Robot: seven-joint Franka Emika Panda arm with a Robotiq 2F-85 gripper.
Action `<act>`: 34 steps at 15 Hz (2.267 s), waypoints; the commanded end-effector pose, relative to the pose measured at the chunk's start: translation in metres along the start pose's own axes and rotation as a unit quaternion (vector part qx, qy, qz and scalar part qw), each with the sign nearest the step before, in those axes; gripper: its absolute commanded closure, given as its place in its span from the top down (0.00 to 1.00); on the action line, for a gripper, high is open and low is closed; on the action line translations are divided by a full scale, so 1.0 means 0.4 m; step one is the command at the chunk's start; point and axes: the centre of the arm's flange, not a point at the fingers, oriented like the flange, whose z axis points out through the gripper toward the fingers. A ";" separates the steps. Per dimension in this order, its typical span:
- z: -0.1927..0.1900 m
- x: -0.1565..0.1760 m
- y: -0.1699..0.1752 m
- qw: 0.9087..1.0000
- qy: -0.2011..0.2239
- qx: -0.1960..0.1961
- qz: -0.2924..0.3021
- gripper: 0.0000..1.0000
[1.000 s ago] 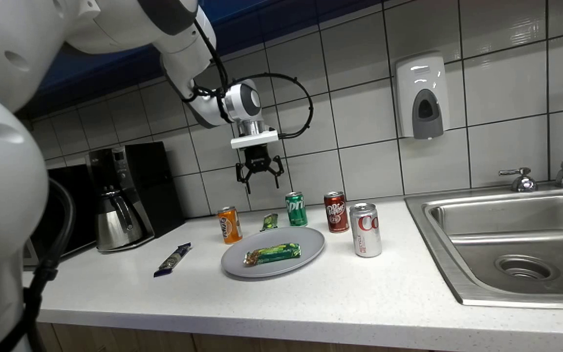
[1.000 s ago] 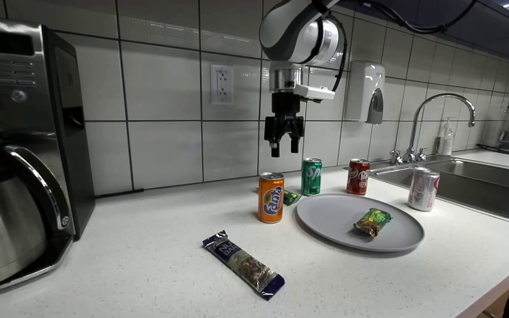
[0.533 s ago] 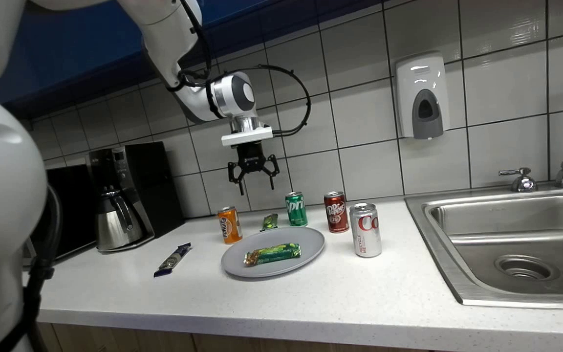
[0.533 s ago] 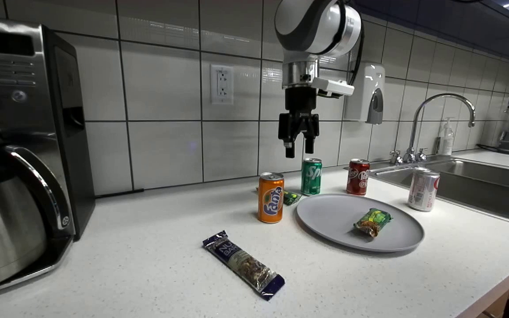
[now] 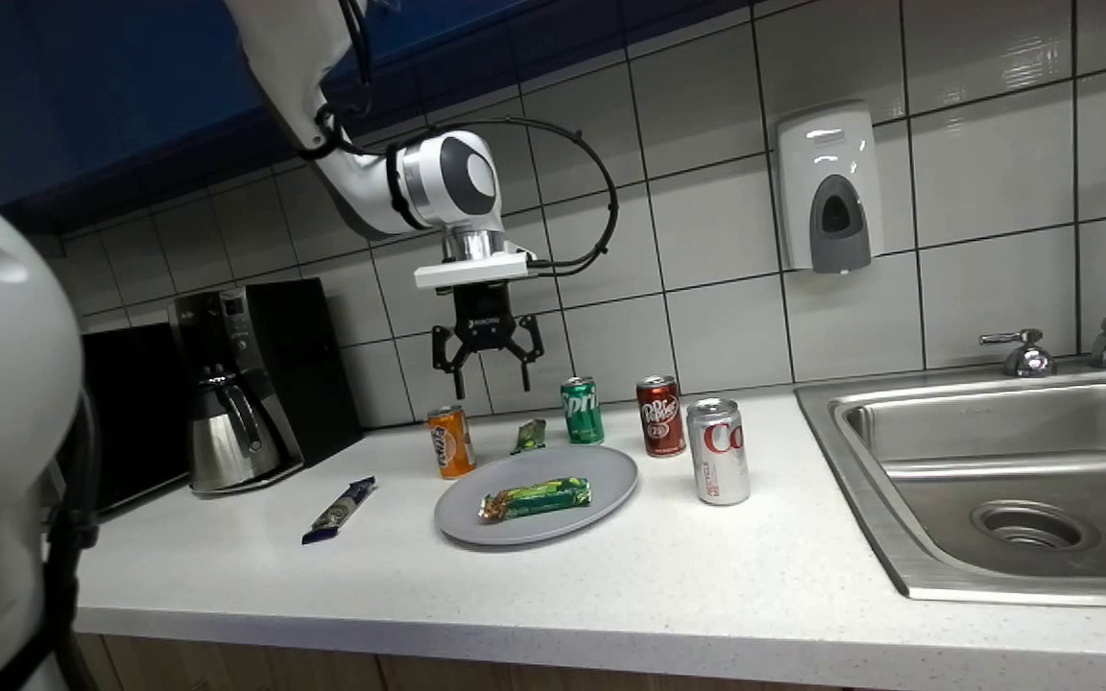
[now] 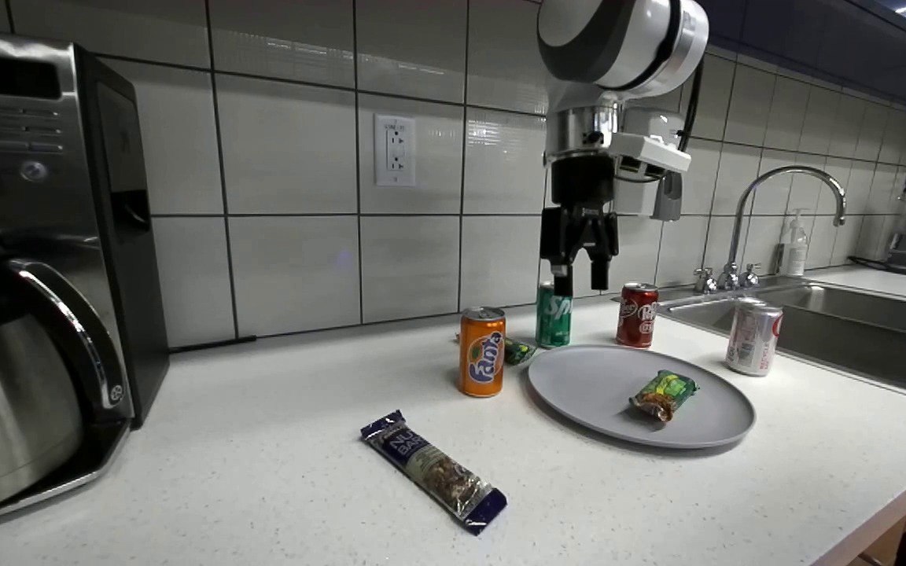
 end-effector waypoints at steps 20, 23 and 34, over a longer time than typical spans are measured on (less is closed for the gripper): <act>0.117 -0.243 0.073 0.936 0.048 0.051 0.344 1.00; 0.128 -0.250 0.065 0.921 0.052 0.055 0.382 1.00; 0.208 -0.276 0.062 0.861 0.061 0.062 0.501 1.00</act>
